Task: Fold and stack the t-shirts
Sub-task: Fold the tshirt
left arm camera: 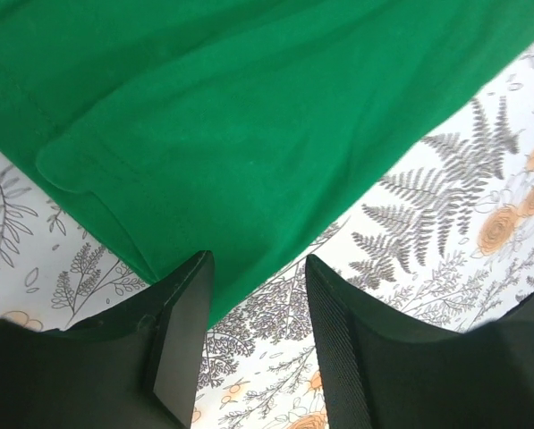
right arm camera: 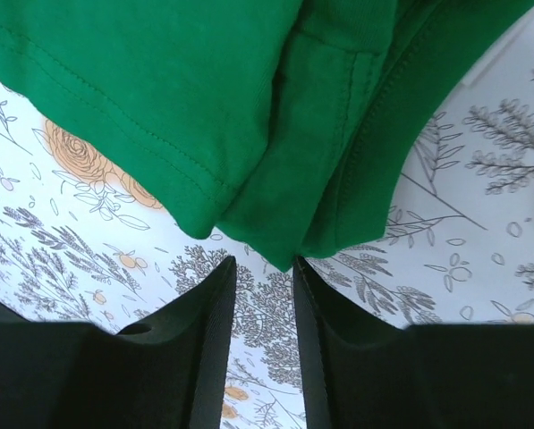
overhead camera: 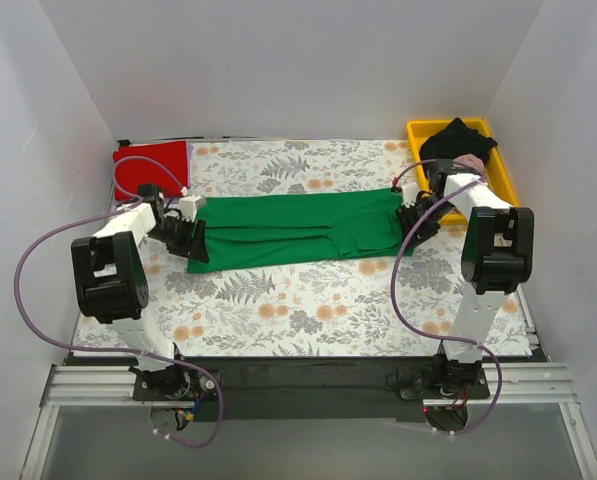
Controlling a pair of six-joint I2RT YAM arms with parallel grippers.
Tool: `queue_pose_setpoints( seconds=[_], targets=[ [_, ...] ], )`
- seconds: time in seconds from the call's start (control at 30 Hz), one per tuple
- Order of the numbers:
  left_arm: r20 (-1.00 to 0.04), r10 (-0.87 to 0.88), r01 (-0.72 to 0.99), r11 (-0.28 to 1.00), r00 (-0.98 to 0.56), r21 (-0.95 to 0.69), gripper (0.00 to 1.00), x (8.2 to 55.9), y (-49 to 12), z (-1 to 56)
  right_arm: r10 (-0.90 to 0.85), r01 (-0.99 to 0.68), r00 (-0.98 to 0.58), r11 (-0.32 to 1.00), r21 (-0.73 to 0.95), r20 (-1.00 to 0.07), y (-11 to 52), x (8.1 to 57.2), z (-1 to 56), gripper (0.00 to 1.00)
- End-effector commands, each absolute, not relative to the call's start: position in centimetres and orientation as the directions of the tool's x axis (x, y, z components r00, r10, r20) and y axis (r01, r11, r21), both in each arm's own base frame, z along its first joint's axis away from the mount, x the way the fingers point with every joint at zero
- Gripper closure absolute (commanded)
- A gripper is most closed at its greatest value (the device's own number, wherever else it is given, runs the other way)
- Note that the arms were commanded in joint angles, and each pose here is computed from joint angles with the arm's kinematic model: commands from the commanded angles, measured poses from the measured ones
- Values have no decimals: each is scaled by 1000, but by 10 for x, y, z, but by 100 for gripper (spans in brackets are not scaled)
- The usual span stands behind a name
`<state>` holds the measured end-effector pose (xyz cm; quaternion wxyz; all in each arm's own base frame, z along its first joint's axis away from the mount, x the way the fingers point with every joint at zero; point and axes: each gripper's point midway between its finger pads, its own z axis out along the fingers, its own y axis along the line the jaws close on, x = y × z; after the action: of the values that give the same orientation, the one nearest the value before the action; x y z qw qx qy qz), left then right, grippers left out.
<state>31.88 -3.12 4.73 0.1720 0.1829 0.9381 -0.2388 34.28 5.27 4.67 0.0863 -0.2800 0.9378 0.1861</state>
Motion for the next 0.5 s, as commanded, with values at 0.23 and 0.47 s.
queue_pose_setpoints(
  seconds=[0.23, 0.47],
  targets=[
    [-250, 283, 350, 893, -926, -284, 64, 287, -6, 9, -512, -556, -831, 775, 300, -219, 48, 323, 22, 99],
    [-205, 319, 360, 909, -925, -211, 71, 274, 9, 2, -571, -602, -798, 770, 211, -191, 29, 302, 30, 99]
  ],
)
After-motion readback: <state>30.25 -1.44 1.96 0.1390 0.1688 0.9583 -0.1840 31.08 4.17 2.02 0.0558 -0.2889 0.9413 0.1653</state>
